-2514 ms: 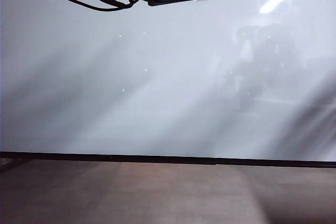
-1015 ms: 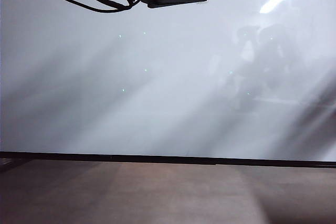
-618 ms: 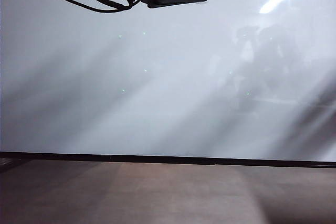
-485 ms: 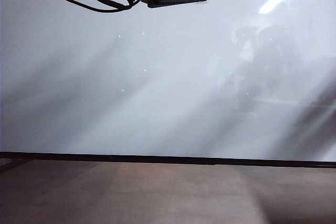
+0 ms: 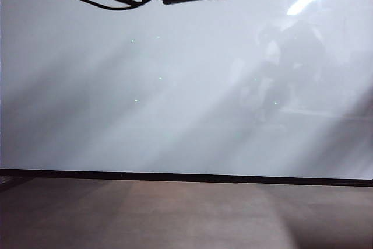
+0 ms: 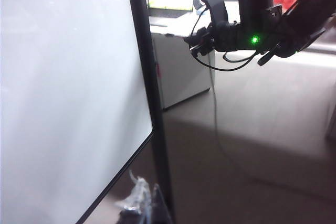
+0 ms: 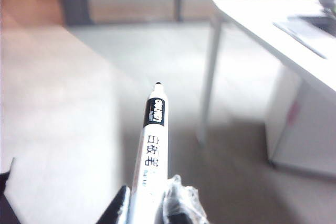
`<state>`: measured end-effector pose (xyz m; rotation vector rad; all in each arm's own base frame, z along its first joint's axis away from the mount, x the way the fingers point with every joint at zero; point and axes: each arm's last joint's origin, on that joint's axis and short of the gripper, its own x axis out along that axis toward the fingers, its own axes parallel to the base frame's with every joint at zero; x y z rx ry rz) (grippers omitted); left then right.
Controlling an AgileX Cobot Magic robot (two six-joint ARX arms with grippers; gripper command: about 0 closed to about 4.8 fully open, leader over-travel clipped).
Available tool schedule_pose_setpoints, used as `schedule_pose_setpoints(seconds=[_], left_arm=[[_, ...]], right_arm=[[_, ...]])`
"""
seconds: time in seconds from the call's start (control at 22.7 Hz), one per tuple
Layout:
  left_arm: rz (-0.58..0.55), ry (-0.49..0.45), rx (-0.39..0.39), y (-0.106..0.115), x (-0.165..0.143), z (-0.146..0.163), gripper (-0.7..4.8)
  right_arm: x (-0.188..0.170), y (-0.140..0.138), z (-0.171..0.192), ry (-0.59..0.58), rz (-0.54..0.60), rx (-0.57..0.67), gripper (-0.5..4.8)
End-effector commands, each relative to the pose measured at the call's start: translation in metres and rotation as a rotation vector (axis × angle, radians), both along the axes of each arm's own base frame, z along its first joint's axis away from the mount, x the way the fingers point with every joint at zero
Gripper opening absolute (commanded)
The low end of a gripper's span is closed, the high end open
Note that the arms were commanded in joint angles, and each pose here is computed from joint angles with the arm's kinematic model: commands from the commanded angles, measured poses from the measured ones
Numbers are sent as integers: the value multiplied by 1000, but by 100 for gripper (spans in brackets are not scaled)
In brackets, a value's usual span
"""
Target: Reach to the right to find the marker pen, pick it up, and write the number 0 on the whiteboard.
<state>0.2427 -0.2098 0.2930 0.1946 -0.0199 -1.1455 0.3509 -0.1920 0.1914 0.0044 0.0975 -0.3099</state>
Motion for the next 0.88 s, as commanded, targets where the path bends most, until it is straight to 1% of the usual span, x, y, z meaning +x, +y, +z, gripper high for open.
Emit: schedule_pose_setpoints(seconds=[0.04, 0.09, 0.18, 0.26, 0.35, 0.4, 0.49, 0.53, 0.57, 0.62, 0.66, 0.71, 0.75, 0.88], left_arm=[[90, 95, -19, 11, -4, 20, -6], [145, 106, 3, 15, -4, 32, -6], [141, 120, 15, 15, -4, 51, -6], [138, 114, 9, 15, -5, 73, -6], [132, 107, 3, 17, -8, 94, -6], [133, 104, 1, 20, -11, 104, -6], [134, 61, 13, 25, -18, 118, -6], [163, -13, 31, 31, -25, 126, -6], [188, -44, 43, 35, -29, 129, -6], [201, -52, 47, 37, -31, 131, -6], [221, -43, 45, 42, -36, 134, -6], [227, -39, 46, 44, -38, 135, -6], [251, -37, 53, 47, -41, 136, -6], [258, -50, 42, 49, -43, 140, -6]], right_arm=[[-27, 19, 40, 45, -43, 17, -2], [-45, 30, 55, 25, -38, 23, -2], [-68, 50, 77, -15, -23, 24, -3], [-88, 70, 96, 0, -15, 28, -2], [-103, 90, 114, -6, 16, 26, -2], [-111, 103, 125, -27, 51, 34, -2], [-122, 131, 140, -65, 137, 26, -3], [-128, 146, 147, -74, 191, 25, -2], [-133, 156, 151, -80, 227, 25, -3], [-136, 164, 153, -89, 259, 39, -3], [-141, 182, 159, -116, 337, 63, -3], [-143, 190, 162, -126, 353, 66, -3], [-143, 205, 169, -130, 384, 64, -3], [-138, 221, 184, -138, 458, 52, -3]])
